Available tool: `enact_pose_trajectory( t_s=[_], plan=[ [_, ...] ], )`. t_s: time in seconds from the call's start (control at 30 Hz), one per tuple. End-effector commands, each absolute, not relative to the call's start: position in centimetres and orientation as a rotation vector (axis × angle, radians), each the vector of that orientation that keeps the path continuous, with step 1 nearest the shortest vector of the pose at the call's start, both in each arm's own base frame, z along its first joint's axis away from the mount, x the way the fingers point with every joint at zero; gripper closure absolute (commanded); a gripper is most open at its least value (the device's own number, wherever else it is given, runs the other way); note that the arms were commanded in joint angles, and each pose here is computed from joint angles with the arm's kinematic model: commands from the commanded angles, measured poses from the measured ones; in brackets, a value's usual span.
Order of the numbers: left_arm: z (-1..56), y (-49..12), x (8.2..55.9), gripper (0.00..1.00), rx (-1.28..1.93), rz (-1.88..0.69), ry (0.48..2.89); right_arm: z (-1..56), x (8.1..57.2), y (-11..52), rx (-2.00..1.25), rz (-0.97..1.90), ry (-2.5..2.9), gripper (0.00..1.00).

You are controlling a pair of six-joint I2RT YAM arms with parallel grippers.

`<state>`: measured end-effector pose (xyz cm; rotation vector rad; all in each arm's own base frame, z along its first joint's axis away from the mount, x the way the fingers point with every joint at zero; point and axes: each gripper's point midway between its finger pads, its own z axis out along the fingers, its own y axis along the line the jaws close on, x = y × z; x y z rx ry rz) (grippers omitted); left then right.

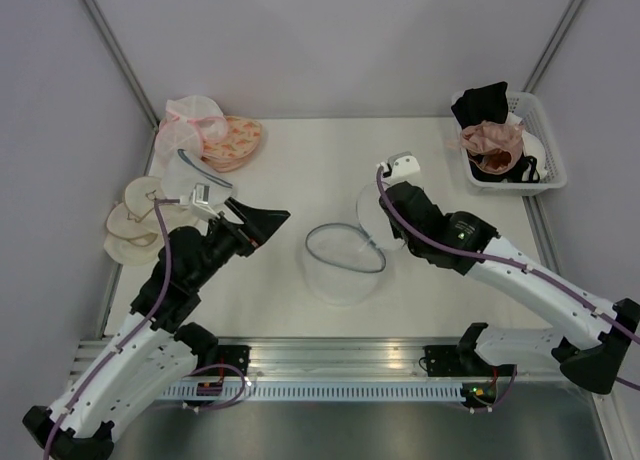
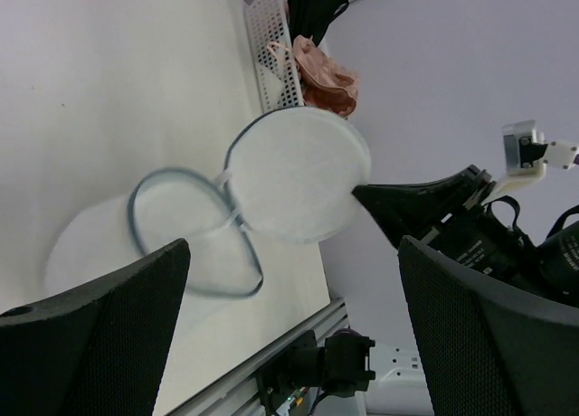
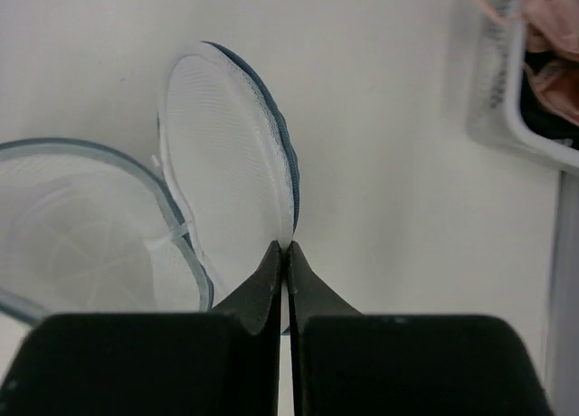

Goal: Unzip the laundry bag and remove the bra

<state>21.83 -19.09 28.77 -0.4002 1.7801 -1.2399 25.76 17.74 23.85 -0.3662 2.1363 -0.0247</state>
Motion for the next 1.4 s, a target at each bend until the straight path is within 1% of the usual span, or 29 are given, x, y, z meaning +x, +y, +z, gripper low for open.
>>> enact_pose_trajectory(
  t_s=[0.0,0.07,0.1,0.17,0.2,0.27,0.33,0.4,0.43,0.63,0.73,0.93,1.03,1.23,1.37],
  plan=[
    [28.4,-18.4,21.7,0.00,-0.395,-1.184,1.793,27.7,26.4,11.7,-0.234,-0.350,2.029,1.00],
    [28.3,-18.2,21.6,0.00,-0.401,-1.180,1.794,27.4,26.5,12.4,-0.278,-0.340,2.040,1.00],
    [28.2,-18.1,21.5,0.00,-0.401,-1.176,1.797,27.0,26.6,13.5,-0.316,-0.281,2.053,0.99],
    [27.9,-17.8,21.4,0.00,-0.416,-1.170,1.801,25.4,26.6,15.9,-0.427,-0.188,2.076,1.00],
    [27.8,-17.7,21.4,0.00,-0.425,-1.164,1.797,23.2,26.3,17.4,-0.509,-0.134,2.117,1.00],
    [27.5,-17.5,21.3,0.01,-0.433,-1.161,1.796,21.5,26.1,19.6,-0.596,-0.075,2.130,1.00],
    [27.2,-17.4,21.2,0.00,-0.444,-1.164,1.800,18.5,25.6,21.8,-0.701,-0.071,2.166,0.99],
    [26.8,-17.3,21.0,0.00,-0.449,-1.163,1.806,17.5,25.6,23.8,-0.741,-0.055,2.146,1.00],
    [26.7,-17.3,21.0,0.00,-0.453,-1.162,1.808,16.7,25.9,24.4,-0.754,-0.092,2.144,1.00],
    [26.5,-16.2,20.9,0.00,-0.491,-1.122,1.790,17.6,25.7,29.1,-0.763,-0.205,1.989,0.99],
    [26.7,-15.6,20.6,0.01,-0.506,-1.106,1.780,18.0,26.1,29.3,-0.726,-0.239,1.967,1.00],
    [27.2,-14.4,20.1,0.00,-0.536,-1.084,1.751,20.4,27.7,24.0,-0.504,-0.605,1.864,1.00],
    [27.4,-13.8,19.9,0.01,-0.566,-1.072,1.738,21.4,27.7,21.8,-0.468,-0.796,1.786,1.00],
    [28.2,-12.3,19.7,0.01,-0.619,-1.036,1.690,22.6,26.9,19.8,-0.396,-0.926,1.644,1.00],
    [29.3,-11.1,19.6,0.01,-0.649,-1.010,1.637,22.5,25.8,21.1,-0.440,-0.924,1.595,1.00]
  ],
)
